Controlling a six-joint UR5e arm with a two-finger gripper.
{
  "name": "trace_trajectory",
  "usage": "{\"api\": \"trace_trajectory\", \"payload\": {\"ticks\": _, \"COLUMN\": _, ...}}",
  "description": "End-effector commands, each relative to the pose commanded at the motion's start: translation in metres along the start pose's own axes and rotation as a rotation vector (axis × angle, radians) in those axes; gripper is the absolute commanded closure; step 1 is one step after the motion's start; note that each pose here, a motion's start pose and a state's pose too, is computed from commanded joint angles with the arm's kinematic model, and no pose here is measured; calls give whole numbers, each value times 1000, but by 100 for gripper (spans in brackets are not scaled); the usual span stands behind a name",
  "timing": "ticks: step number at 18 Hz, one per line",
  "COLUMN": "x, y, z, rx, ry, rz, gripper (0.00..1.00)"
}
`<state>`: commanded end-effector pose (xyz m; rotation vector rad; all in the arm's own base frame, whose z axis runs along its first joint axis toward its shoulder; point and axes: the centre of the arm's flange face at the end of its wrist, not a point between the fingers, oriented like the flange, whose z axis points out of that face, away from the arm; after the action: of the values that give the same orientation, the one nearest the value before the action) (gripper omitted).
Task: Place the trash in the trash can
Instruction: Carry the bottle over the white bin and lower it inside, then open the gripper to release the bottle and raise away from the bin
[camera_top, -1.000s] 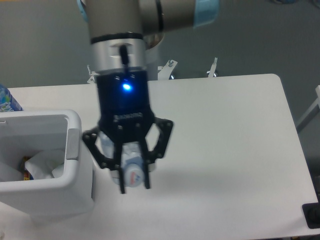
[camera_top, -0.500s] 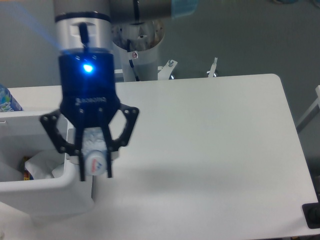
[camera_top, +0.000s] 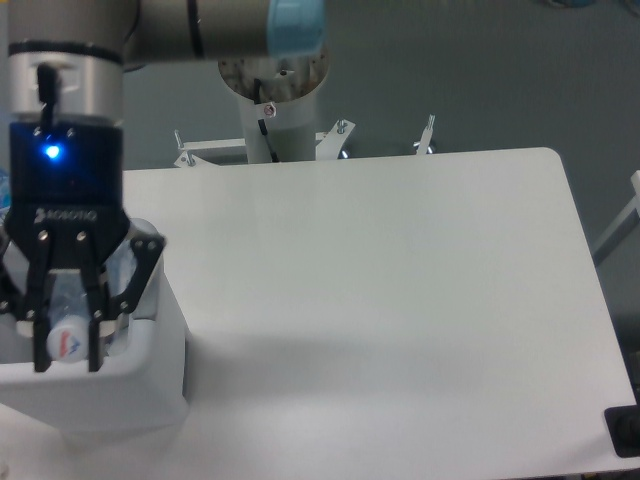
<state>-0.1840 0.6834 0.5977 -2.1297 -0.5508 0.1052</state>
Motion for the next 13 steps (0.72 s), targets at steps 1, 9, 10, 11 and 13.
{"api": "trace_trajectory", "payload": {"ticks": 1, "x": 4, "y": 3, "z": 2, "rx": -7, "ry": 4, "rz": 3, "gripper": 82}}
{"api": "trace_trajectory", "payload": {"ticks": 9, "x": 6, "y": 11, "z": 16, "rx": -29, "ry": 6, "rz": 121, "gripper": 0}}
{"api": "trace_trajectory", "payload": {"ticks": 10, "x": 6, "y": 11, "z": 16, "rx": -28, "ry": 6, "rz": 121, "gripper": 0}}
{"api": "trace_trajectory", "payload": {"ticks": 11, "x": 6, "y": 12, "z": 17, "rx": -32, "ry": 6, "rz": 121, "gripper": 0}}
{"api": "trace_trajectory", "payload": {"ticks": 13, "x": 5, "y": 19, "z": 20, "rx": -45, "ry": 5, "rz": 124, "gripper": 0}}
